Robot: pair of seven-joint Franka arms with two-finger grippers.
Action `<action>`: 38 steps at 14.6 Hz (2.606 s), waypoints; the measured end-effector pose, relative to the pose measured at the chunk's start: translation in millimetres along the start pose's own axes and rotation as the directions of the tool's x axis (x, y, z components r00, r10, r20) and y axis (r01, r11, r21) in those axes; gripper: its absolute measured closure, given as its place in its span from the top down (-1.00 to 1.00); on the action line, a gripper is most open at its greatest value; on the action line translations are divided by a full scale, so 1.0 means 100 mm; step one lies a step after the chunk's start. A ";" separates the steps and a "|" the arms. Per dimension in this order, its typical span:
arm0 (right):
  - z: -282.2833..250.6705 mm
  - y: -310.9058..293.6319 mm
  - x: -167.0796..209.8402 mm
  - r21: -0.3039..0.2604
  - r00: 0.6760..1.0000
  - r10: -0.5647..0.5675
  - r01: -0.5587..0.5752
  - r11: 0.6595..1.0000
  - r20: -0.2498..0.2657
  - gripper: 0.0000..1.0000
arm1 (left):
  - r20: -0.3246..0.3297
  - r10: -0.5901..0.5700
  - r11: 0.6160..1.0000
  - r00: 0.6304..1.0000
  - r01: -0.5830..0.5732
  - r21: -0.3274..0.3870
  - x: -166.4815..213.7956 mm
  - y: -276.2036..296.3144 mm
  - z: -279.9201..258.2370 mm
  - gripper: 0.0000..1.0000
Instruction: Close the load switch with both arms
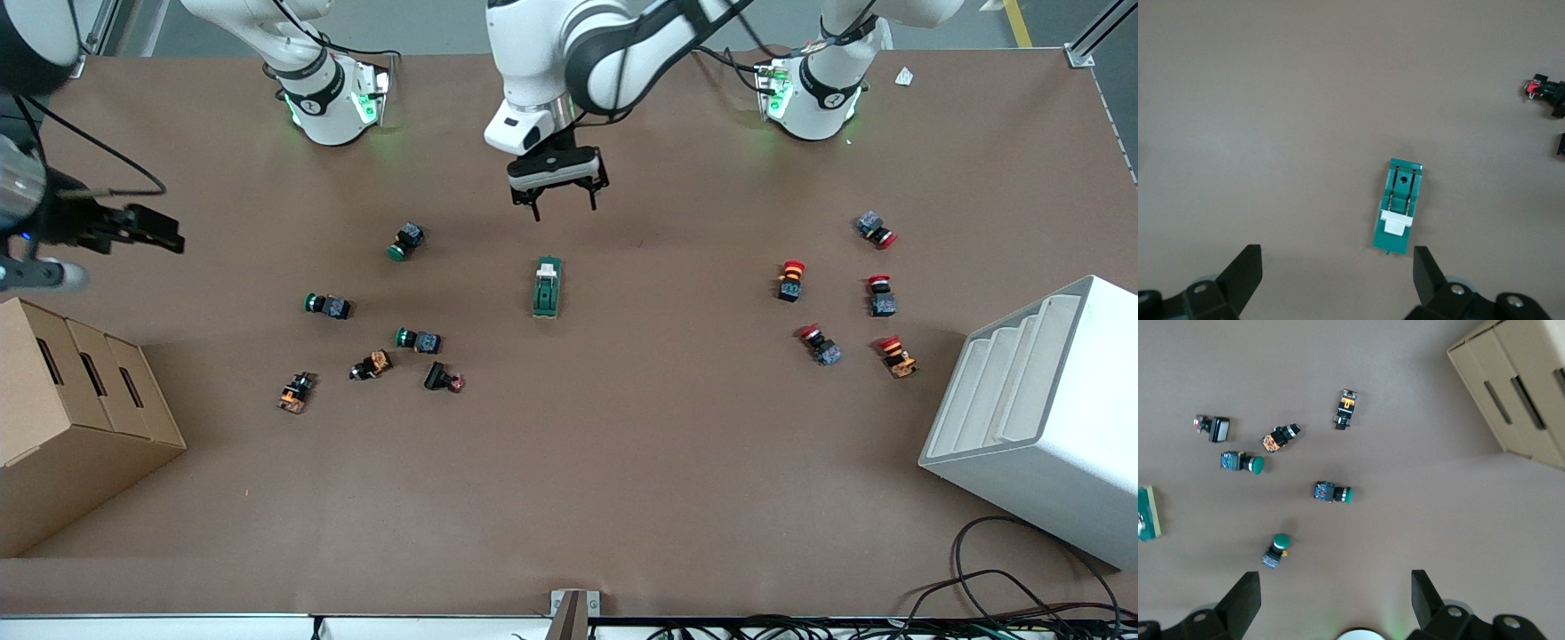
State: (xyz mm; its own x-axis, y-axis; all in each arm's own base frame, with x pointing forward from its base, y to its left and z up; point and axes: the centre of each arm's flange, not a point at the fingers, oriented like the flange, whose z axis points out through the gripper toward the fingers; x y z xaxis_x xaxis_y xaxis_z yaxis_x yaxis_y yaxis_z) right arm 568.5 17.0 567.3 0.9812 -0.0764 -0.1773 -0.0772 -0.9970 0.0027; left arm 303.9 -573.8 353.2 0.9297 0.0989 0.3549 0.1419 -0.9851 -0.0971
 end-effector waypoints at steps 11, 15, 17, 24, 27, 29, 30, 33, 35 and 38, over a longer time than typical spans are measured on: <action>1.07 -1.91 0.19 0.034 0.857 0.492 -0.502 0.864 0.151 1.00 | -0.369 0.004 0.996 0.929 -0.038 -0.084 -1.08 0.32 1.22 0.98; 1.41 -2.50 0.14 0.059 0.808 0.564 -0.579 0.813 0.171 1.00 | -0.449 0.014 0.989 0.894 -0.079 -0.127 -1.29 0.20 1.45 0.98; 1.66 -2.79 0.06 0.075 0.794 0.578 -0.598 0.798 0.187 1.00 | -0.478 0.018 0.985 0.878 -0.098 -0.142 -1.39 0.11 1.62 0.98; 2.64 -3.86 -0.44 0.071 0.785 0.601 -0.615 0.785 0.150 1.00 | -0.588 0.025 0.975 0.809 -0.150 -0.163 -1.53 -0.01 2.15 0.98; 3.02 -4.19 -0.65 0.059 0.801 0.583 -0.594 0.802 0.135 1.00 | -0.611 0.014 0.975 0.791 -0.147 -0.168 -1.58 0.01 2.21 0.98; 3.17 -4.32 -0.76 0.049 0.807 0.576 -0.586 0.809 0.130 1.00 | -0.629 0.006 0.974 0.777 -0.147 -0.172 -1.57 0.08 2.20 0.98; 3.22 -4.34 -0.81 0.040 0.808 0.575 -0.583 0.811 0.130 1.00 | -0.639 0.006 0.974 0.769 -0.148 -0.170 -1.56 0.10 2.21 0.98; 3.38 -4.34 -0.89 0.043 0.810 0.574 -0.582 0.812 0.120 1.00 | -0.661 0.014 0.975 0.751 -0.157 -0.158 -1.55 0.11 2.30 0.98; 3.53 -4.33 -0.96 0.063 0.805 0.582 -0.590 0.805 0.114 1.00 | -0.674 0.006 0.973 0.739 -0.160 -0.166 -1.56 0.10 2.39 0.99; 3.71 -4.40 -1.07 0.083 0.797 0.591 -0.602 0.794 0.122 1.00 | -0.688 -0.014 0.972 0.726 -0.151 -0.179 -1.59 0.10 2.42 0.99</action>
State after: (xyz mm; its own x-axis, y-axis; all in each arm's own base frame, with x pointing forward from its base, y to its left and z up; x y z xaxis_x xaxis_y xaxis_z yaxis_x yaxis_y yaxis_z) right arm 432.1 467.6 220.4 0.7151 -0.6491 -0.2595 -0.6664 -0.7451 0.0274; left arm 239.5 -565.2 71.1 0.4391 -0.0106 0.8984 -0.0631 -0.9978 0.0191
